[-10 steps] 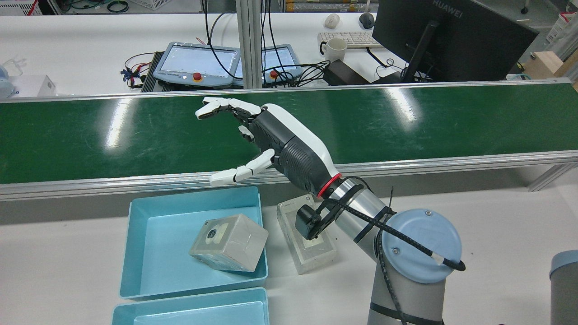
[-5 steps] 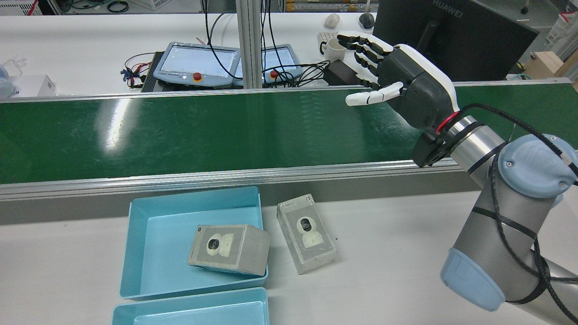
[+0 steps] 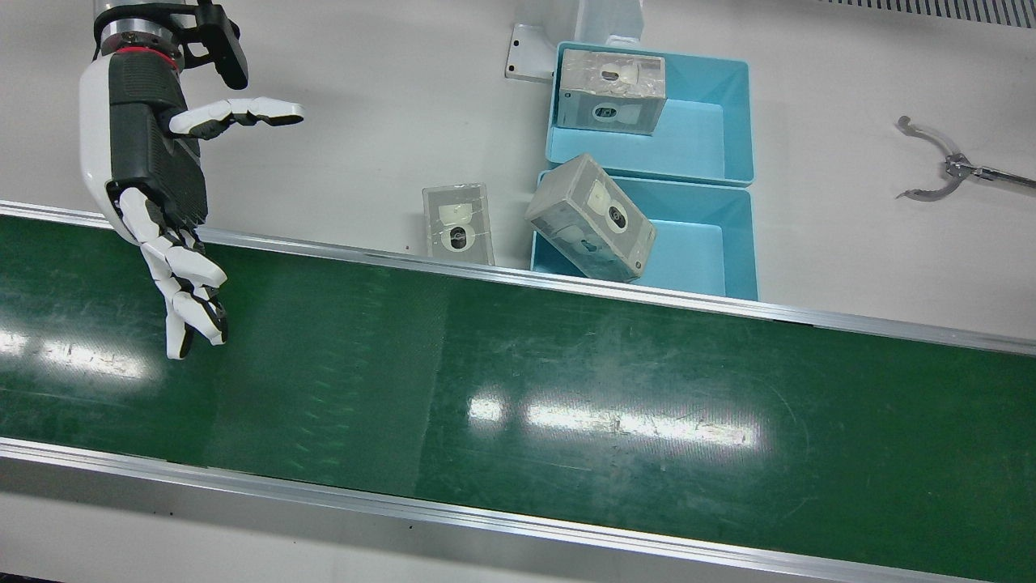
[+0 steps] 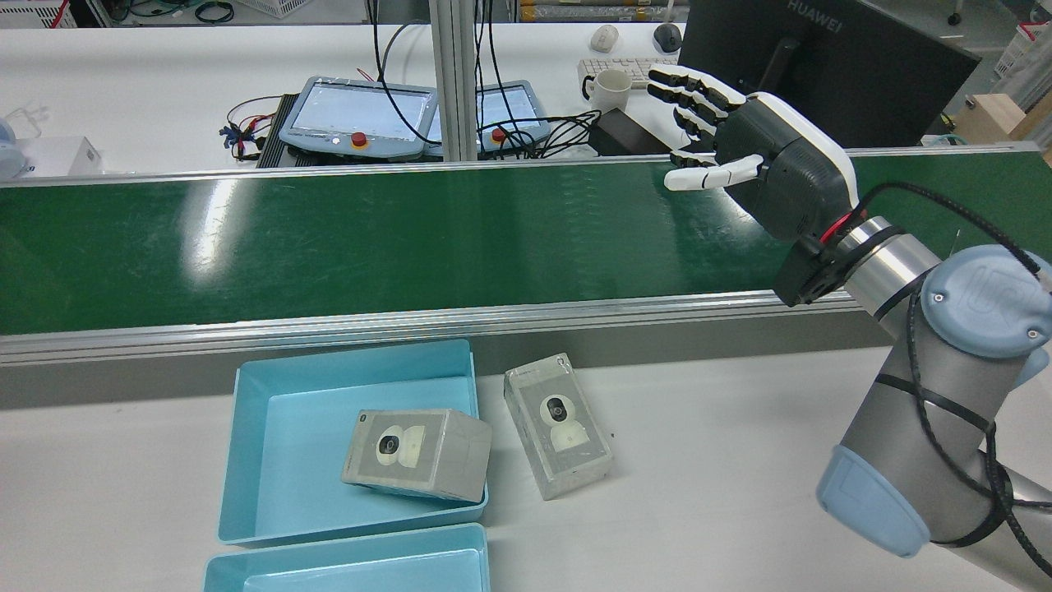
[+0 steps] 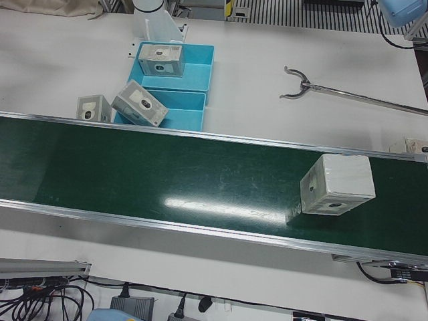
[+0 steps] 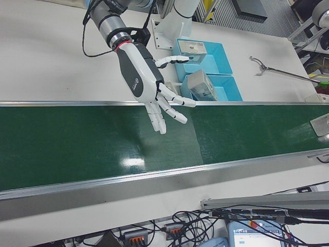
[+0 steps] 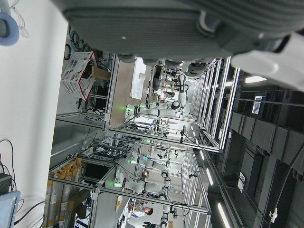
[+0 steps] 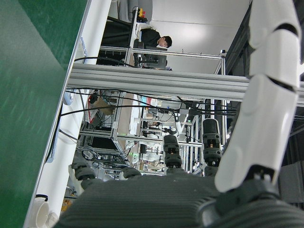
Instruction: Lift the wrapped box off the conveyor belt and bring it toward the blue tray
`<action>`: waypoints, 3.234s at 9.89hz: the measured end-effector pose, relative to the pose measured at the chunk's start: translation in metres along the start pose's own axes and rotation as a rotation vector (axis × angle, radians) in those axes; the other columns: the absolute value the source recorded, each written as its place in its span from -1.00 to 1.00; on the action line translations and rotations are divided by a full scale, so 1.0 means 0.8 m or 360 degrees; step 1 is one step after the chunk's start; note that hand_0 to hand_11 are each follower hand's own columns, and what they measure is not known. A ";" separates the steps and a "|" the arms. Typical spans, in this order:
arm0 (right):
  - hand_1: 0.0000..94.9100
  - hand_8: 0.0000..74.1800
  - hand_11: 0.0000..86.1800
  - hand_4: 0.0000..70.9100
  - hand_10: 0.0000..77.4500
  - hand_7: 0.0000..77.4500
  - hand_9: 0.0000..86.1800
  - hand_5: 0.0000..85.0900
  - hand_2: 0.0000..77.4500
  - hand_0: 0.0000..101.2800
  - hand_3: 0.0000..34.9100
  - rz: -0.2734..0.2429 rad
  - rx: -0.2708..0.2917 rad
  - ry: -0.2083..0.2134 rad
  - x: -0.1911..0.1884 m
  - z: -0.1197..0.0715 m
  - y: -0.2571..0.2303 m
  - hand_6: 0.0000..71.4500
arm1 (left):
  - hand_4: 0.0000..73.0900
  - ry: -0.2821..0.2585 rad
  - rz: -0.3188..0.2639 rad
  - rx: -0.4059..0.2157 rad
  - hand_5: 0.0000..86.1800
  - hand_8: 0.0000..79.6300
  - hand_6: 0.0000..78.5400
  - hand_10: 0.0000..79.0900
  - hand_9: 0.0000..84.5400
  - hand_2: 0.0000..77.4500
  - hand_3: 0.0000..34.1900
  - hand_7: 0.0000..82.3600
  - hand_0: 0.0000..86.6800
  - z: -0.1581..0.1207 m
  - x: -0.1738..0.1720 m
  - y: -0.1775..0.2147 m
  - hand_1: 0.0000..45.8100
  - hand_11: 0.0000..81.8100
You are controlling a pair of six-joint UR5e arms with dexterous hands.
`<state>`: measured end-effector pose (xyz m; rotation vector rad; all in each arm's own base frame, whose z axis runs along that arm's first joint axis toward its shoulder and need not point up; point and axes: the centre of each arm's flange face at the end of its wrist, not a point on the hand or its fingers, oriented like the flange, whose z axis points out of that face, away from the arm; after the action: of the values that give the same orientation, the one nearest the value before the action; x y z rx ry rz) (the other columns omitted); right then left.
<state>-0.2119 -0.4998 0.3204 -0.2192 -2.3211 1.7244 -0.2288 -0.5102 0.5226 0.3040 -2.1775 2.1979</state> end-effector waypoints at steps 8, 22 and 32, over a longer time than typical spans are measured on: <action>-0.84 -1.00 -0.80 -0.65 -0.86 -0.66 -0.96 -0.60 -0.69 -0.22 0.72 0.0043 0.0010 -0.0060 -0.026 -0.003 -0.008 -1.00 | -1.00 0.0000 0.0000 0.0000 -0.97 -1.00 -1.00 -1.00 -0.99 -0.97 -1.00 -0.99 -1.00 0.000 0.000 0.000 -1.00 -1.00; -0.87 -1.00 -0.78 -0.54 -0.83 -0.61 -0.96 -0.56 -0.68 -0.26 0.73 0.0060 0.0095 -0.0062 -0.037 -0.004 -0.041 -1.00 | -1.00 0.0000 0.0000 0.0000 -0.99 -0.99 -1.00 -1.00 -0.99 -0.97 -1.00 -0.99 -1.00 0.000 0.000 0.000 -1.00 -1.00; -0.85 -1.00 -0.78 -0.63 -0.83 -0.61 -0.96 -0.56 -0.65 -0.26 0.73 0.0062 0.0098 -0.0050 -0.024 0.020 -0.039 -1.00 | -1.00 0.0000 0.0000 0.0000 -0.99 -0.99 -1.00 -1.00 -1.00 -0.99 -1.00 -0.99 -1.00 0.000 0.000 0.000 -1.00 -1.00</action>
<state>-0.1971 -0.5287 0.3443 -0.2289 -2.2964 1.8276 -0.2288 -0.5103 0.5226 0.3040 -2.1775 2.1979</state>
